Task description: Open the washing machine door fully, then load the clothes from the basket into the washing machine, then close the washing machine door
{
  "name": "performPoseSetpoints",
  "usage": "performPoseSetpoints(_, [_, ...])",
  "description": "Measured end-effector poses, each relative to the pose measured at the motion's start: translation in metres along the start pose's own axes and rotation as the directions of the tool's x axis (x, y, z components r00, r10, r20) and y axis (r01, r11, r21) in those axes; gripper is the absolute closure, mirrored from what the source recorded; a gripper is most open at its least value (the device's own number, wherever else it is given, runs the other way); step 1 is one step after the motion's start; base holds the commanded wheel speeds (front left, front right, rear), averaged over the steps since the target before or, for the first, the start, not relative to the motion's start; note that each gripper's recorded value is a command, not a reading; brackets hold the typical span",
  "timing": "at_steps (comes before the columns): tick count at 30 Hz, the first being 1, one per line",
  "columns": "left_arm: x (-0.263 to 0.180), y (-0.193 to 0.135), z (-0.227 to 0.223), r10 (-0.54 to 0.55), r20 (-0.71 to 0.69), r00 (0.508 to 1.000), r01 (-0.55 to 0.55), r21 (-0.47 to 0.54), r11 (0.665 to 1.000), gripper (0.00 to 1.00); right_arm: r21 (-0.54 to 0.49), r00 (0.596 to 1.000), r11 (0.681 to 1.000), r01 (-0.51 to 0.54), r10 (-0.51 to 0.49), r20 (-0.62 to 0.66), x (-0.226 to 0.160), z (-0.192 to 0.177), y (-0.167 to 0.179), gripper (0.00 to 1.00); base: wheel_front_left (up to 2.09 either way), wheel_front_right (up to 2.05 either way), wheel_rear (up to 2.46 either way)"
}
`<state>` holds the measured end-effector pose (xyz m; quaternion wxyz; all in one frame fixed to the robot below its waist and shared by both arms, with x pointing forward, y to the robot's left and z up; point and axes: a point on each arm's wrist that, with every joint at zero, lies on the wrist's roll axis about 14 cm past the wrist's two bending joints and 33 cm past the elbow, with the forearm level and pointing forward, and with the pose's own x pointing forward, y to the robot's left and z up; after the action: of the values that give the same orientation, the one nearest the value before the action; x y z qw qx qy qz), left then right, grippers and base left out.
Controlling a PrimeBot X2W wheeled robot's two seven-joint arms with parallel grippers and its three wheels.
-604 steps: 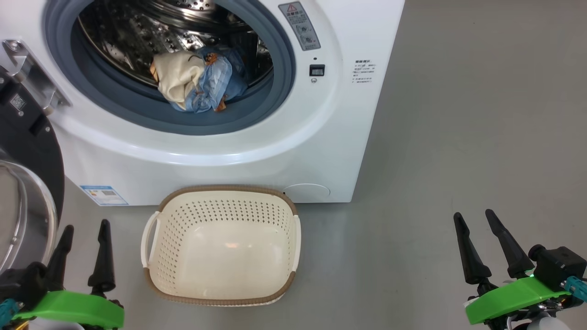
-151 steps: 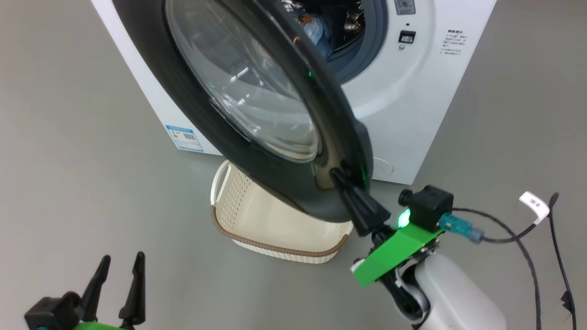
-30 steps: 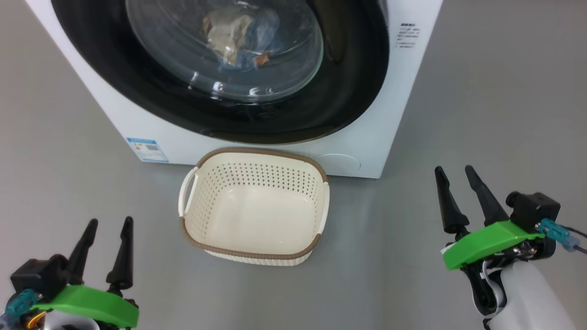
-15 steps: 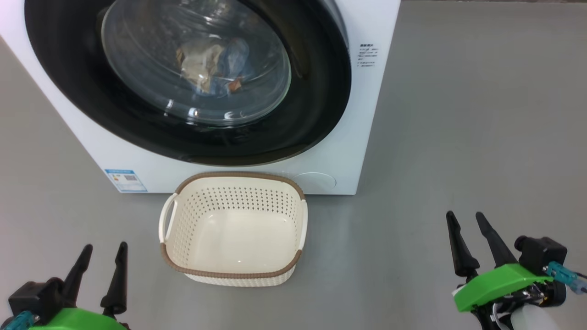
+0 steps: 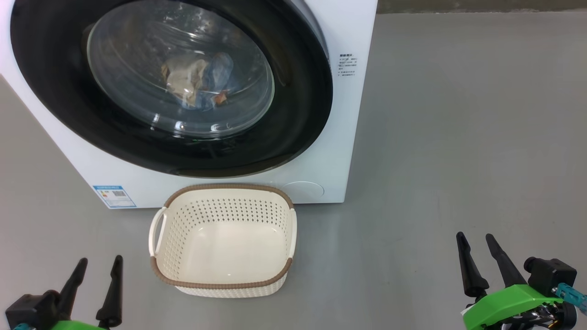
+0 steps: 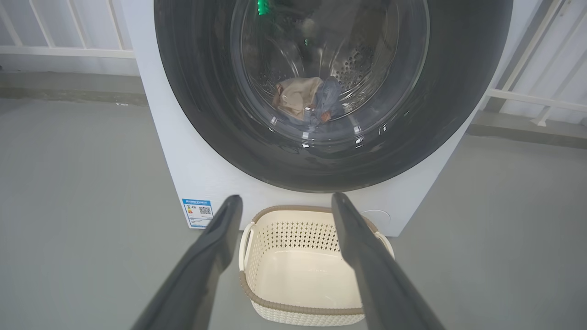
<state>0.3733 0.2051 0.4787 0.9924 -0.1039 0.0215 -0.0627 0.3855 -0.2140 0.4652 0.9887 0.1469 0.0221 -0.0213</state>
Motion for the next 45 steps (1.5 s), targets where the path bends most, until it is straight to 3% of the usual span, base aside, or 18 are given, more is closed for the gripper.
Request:
performPoseSetpoints(26, [-0.004,0.003,-0.004,0.011,-0.012,1.0,-0.011,0.001,1.0,0.0,0.004,1.0,1.0,-0.002,0.002,0.007,0.001,0.002,0.002,0.0,0.0,0.0,0.0])
performPoseSetpoints(27, [-0.004,0.004,-0.003,0.015,-0.009,1.0,-0.015,-0.006,1.0,1.0,0.004,1.0,1.0,-0.003,0.003,0.008,0.001,0.002,0.002,1.0,0.0,0.0,0.0])
performPoseSetpoints(34, [-0.014,-0.01,-0.035,0.025,-0.087,0.996,-0.033,-0.086,0.996,1.0,0.029,0.996,0.999,0.026,-0.023,-0.082,-0.011,-0.027,-0.001,1.0,0.0,0.0,0.0])
performPoseSetpoints(45, [-0.014,-0.006,-0.035,0.056,-0.095,0.994,-0.073,-0.18,0.981,1.0,0.136,0.996,0.989,0.056,-0.045,-0.08,-0.011,-0.024,-0.004,1.0,0.0,0.0,0.0])
